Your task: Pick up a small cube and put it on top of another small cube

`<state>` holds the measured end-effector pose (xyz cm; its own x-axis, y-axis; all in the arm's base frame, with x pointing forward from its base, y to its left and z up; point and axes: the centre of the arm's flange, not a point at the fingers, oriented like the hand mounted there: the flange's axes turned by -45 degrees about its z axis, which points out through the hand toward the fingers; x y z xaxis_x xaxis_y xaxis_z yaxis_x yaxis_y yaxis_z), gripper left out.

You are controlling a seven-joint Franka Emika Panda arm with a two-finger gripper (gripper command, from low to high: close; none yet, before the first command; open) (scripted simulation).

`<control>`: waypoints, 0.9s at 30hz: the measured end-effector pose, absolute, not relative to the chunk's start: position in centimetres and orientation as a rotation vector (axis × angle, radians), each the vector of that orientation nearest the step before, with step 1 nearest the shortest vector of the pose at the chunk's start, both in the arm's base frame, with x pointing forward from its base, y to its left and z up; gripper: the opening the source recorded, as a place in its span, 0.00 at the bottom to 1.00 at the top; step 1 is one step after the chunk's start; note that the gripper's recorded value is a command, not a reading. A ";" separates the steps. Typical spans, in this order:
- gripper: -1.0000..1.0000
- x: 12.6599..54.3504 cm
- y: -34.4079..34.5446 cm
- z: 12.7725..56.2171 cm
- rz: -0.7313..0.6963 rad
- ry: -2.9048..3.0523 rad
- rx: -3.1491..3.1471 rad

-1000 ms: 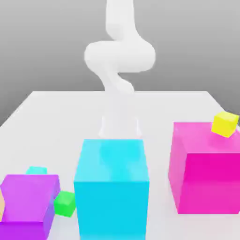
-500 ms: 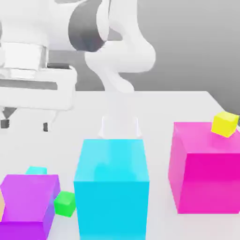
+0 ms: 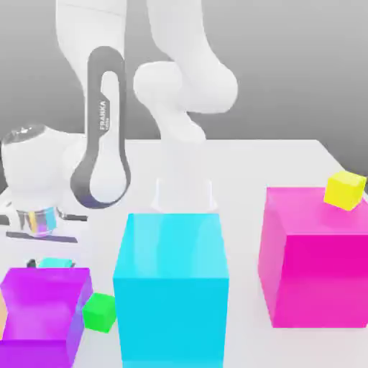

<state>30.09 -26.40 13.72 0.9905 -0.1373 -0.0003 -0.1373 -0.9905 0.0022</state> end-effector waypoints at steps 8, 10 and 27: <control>0.00 30.2 -26.5 16.2 -0.001 -0.213 3.132; 0.00 30.2 -26.4 18.1 -0.001 -0.214 3.133; 0.00 41.4 -25.9 25.9 -0.446 0.779 3.130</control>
<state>41.37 -25.95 25.89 0.8485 0.4743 -0.2348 0.4429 -0.8792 -0.1757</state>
